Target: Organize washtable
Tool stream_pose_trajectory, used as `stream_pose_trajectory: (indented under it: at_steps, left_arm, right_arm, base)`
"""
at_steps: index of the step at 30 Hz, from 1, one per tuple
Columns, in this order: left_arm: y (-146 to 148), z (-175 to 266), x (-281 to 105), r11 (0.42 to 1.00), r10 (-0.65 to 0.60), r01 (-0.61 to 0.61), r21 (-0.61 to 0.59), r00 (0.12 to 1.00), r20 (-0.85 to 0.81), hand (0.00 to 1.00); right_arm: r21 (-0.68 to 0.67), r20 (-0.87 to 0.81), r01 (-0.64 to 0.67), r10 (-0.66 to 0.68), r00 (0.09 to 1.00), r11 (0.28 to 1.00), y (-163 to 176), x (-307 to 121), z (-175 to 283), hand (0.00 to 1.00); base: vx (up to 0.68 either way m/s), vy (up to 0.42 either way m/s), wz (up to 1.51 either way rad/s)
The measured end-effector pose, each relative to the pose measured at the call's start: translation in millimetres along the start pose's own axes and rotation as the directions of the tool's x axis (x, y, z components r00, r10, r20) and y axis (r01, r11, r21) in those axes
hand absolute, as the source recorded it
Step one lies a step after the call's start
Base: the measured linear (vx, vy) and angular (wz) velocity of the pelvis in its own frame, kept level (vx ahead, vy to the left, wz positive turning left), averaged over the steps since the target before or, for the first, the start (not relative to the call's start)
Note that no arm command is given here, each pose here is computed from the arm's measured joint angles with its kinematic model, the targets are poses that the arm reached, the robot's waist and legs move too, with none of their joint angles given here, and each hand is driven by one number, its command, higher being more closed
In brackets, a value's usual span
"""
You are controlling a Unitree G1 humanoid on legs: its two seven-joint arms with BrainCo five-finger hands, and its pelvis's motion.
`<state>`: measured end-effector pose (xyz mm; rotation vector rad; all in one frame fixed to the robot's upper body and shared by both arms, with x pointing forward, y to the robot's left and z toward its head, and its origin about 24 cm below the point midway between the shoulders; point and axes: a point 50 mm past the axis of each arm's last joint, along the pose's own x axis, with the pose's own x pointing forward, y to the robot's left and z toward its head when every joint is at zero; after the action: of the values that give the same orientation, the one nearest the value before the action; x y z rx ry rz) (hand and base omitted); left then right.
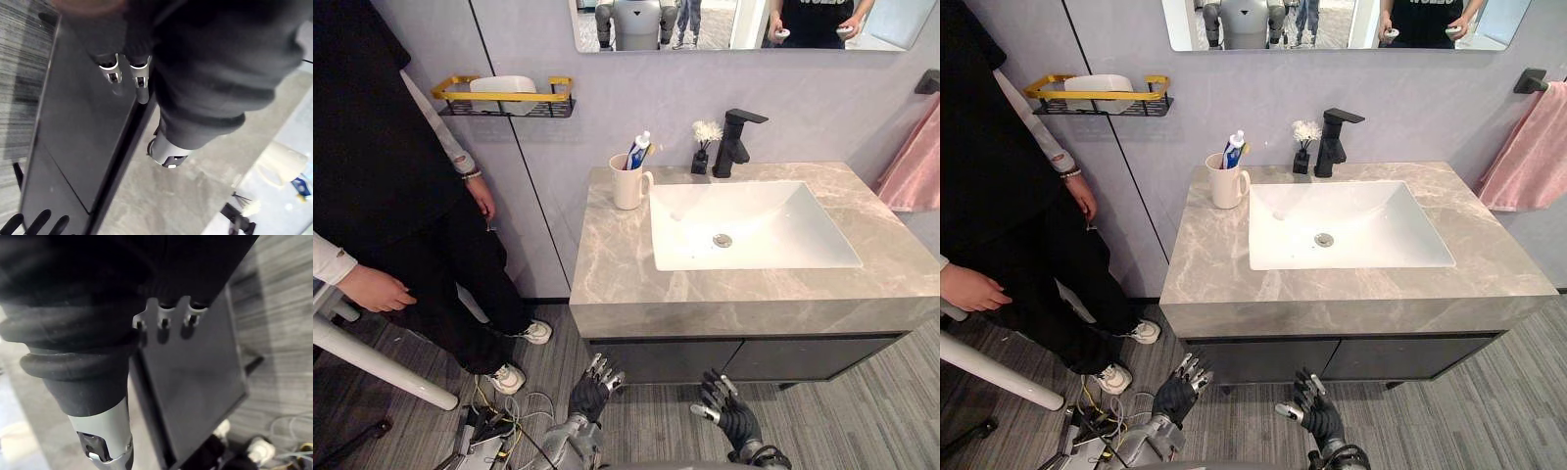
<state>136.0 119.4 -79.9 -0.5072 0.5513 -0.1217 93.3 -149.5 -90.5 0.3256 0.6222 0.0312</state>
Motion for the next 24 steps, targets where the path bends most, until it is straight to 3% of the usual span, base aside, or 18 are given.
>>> stream_pose_trajectory:
  at_steps: [4, 19, 24]
  left_arm:
    - [4.9, -5.2, 3.3, 0.993, 0.029, -0.024, 0.111, 0.999, -0.045, 0.0]
    - [38.1, -40.4, 1.7, 0.967, 0.189, -0.139, 0.215, 0.954, -0.233, 0.0]
    - [63.4, -50.0, 0.2, 0.906, 0.319, -0.197, 0.374, 0.899, -0.3, 0.0]
  right_arm:
    - [-0.077, -0.049, 0.021, -0.024, 0.999, 0.997, -4.0, 1.0, -6.7, 0.0]
    - [-0.106, -0.207, 0.067, -0.088, 0.974, 0.992, -19.5, 12.2, -35.0, 0.0]
    - [-0.086, -0.304, 0.202, -0.219, 0.927, 0.976, -45.2, 14.3, -50.6, 0.0]
  base:
    - [0.0, -0.004, -0.03]
    - [0.0, 0.0, 0.0]
    - [-0.01, 0.0, -0.03]
